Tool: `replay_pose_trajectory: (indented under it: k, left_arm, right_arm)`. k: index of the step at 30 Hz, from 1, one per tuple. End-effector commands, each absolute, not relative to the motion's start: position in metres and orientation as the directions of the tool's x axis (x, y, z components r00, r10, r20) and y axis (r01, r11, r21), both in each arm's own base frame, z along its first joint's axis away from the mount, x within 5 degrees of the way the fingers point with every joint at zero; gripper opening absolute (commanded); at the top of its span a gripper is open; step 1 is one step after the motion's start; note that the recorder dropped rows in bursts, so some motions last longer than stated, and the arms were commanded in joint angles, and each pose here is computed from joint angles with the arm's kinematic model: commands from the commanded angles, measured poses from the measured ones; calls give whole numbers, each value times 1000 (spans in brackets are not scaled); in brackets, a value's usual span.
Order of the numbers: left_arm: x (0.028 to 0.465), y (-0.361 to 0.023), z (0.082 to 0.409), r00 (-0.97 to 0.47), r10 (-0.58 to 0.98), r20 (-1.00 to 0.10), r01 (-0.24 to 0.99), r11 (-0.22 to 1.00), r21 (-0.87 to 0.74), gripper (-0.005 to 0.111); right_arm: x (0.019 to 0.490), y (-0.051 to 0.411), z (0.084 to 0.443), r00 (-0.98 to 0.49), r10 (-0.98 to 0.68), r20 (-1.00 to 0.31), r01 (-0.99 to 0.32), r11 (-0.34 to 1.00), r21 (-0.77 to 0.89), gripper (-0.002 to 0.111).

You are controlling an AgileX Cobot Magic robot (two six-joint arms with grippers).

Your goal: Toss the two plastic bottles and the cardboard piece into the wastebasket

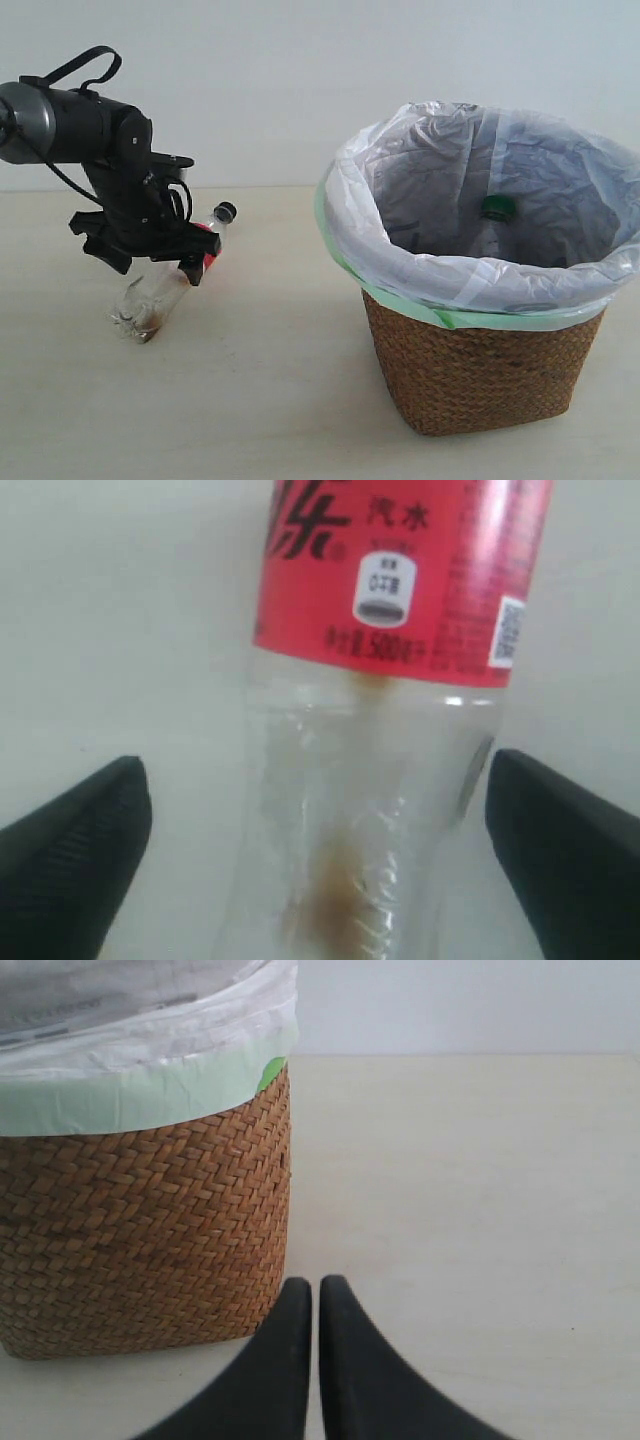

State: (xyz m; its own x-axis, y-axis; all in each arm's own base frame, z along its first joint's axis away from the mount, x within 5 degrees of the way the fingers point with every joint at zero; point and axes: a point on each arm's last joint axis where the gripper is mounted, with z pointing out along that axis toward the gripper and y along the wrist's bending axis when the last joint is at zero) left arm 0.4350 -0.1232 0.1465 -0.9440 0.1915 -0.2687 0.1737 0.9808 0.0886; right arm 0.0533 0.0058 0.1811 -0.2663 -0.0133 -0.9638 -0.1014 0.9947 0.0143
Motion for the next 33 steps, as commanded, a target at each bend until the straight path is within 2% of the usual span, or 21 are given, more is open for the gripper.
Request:
replay_pose_trajectory:
  k: [1, 9, 12, 21, 25, 30, 33]
  left_arm:
    - [436, -123, 137, -941, 225, -253, 205, 973, 104, 84]
    - [438, -124, 124, -934, 269, -234, 248, 962, 116, 84]
    - [438, -123, 124, -931, 275, -238, 252, 960, 123, 79]
    - [442, -124, 125, -917, 291, -273, 263, 955, 136, 25]
    - [440, -123, 125, -927, 276, -253, 249, 959, 134, 4]
    - [432, -120, 124, -962, 213, -173, 191, 972, 135, 4]
    - [426, -119, 134, -958, 200, -205, 180, 977, 112, 4]
  right_arm:
    - [53, 6, 182, -252, -14, -968, -103, 995, 13, 0]
    - [53, 6, 182, -252, -14, -968, -103, 995, 13, 0]
    - [53, 6, 182, -252, -14, -968, -103, 995, 13, 0]
    - [53, 6, 182, -252, -14, -968, -103, 995, 13, 0]
    - [53, 6, 182, -252, -14, -968, -103, 995, 13, 0]
    - [53, 6, 182, -252, -14, -968, -103, 995, 13, 0]
    - [53, 6, 182, -252, -14, -968, -103, 995, 13, 0]
